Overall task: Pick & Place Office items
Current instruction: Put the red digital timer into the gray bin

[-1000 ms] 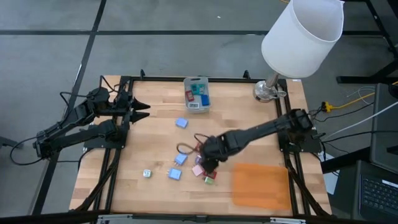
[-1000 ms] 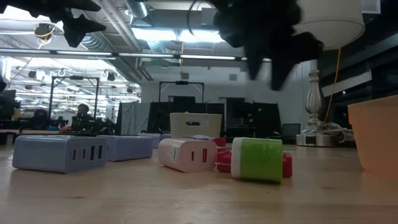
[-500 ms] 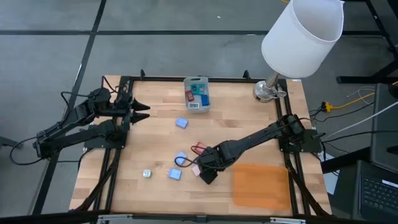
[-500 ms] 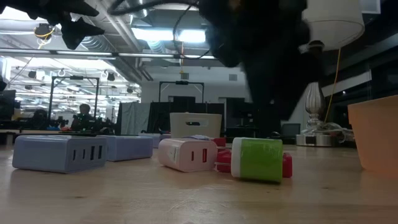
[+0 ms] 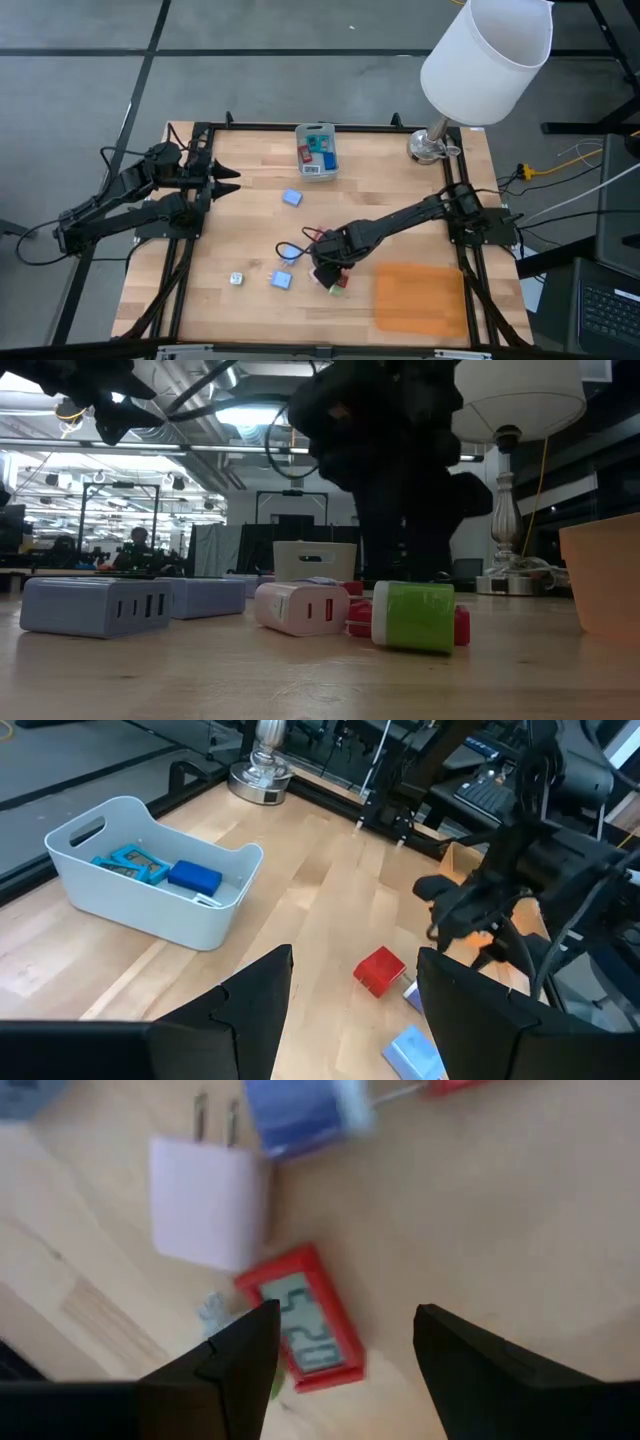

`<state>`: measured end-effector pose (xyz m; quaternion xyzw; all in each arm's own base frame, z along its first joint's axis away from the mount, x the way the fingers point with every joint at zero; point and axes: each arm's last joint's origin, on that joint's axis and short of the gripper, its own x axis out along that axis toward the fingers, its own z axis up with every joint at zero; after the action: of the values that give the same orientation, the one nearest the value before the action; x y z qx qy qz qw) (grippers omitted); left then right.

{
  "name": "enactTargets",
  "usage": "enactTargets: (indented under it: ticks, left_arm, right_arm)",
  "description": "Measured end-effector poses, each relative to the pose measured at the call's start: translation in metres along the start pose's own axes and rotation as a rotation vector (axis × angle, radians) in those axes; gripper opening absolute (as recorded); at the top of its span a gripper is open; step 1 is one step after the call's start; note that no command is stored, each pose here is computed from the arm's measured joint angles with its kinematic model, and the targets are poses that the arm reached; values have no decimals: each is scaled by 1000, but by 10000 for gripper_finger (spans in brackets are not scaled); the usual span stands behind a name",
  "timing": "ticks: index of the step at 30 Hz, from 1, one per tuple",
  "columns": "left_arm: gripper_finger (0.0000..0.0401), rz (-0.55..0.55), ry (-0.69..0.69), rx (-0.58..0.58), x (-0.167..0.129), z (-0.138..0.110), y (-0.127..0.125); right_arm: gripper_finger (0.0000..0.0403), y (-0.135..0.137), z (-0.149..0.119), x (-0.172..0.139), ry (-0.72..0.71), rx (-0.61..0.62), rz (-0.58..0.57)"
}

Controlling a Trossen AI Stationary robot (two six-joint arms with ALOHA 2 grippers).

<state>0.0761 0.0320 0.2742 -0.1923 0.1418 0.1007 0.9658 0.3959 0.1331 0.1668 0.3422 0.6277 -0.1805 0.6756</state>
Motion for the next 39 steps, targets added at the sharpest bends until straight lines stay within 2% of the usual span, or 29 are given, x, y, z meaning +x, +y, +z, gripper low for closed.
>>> enactTargets:
  ticks: [11,20,31,35,39]
  left_arm:
    - [212,1,8,-11,0,-1,0]
    - [212,4,22,4,0,-2,1]
    - [212,30,17,19,0,-2,1]
    - [212,43,43,9,0,-5,2]
    - [212,48,53,5,0,-6,2]
  right_arm:
    - [228,9,-6,30,111,-27,62]
    - [228,16,-16,39,110,0,72]
    - [226,12,-7,42,99,82,50]
    - [204,7,-3,47,111,100,22]
    - [153,5,-1,48,114,112,16]
